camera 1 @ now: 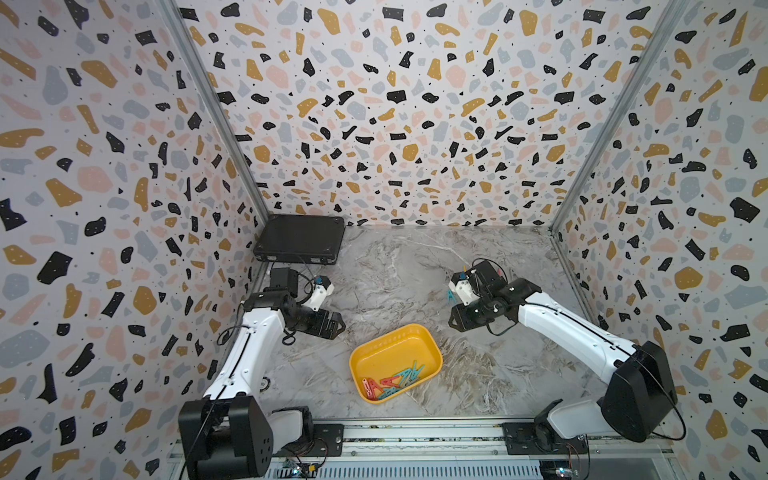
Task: Take the clothespins out of the storage box
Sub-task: Place the clothespin at the center of the board.
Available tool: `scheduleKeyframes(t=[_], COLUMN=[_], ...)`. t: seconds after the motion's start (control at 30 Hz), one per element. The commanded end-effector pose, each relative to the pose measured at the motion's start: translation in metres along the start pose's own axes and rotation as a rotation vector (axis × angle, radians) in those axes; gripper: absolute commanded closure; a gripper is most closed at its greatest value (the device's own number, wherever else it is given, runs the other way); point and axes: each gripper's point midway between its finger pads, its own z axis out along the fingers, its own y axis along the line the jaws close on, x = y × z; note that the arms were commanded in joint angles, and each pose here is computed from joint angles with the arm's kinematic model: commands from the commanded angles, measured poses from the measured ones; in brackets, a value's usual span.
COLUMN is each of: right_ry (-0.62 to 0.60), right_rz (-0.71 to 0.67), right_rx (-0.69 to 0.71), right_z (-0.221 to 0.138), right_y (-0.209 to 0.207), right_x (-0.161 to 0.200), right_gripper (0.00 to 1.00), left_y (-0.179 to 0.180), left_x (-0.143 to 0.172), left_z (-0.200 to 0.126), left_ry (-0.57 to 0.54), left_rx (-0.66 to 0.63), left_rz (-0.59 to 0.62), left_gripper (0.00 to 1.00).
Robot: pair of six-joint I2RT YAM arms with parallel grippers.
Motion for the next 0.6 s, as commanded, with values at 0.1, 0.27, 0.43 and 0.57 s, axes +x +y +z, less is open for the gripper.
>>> scheduleKeyframes(t=[0.1, 0.27, 0.43, 0.57], right_ry=[-0.078, -0.118, -0.079, -0.007], right_rz=[-0.015, -0.147, -0.255, -0.383], right_rx=[-0.129, -0.157, -0.195, -0.205], right_z=[-0.019, -0.028, -0.004, 0.027], right_y=[0.031, 0.075, 0.123, 0.161], right_x=[-0.002, 0.001, 0.011, 0.028], right_gripper=[0.6, 0.59, 0.54, 0.52], left_y=[-0.052, -0.037, -0.008, 0.001], left_x=[-0.009, -0.01, -0.009, -0.009], left_z=[-0.034, -0.022, -0.005, -0.001], left_ry=[-0.06, -0.056, -0.068, -0.069], left_rx=[0.211, 0.157, 0.034, -0.007], left_rz=[0.177, 0.097, -0.005, -0.052], left_gripper=[0.0, 0.0, 0.0, 0.0])
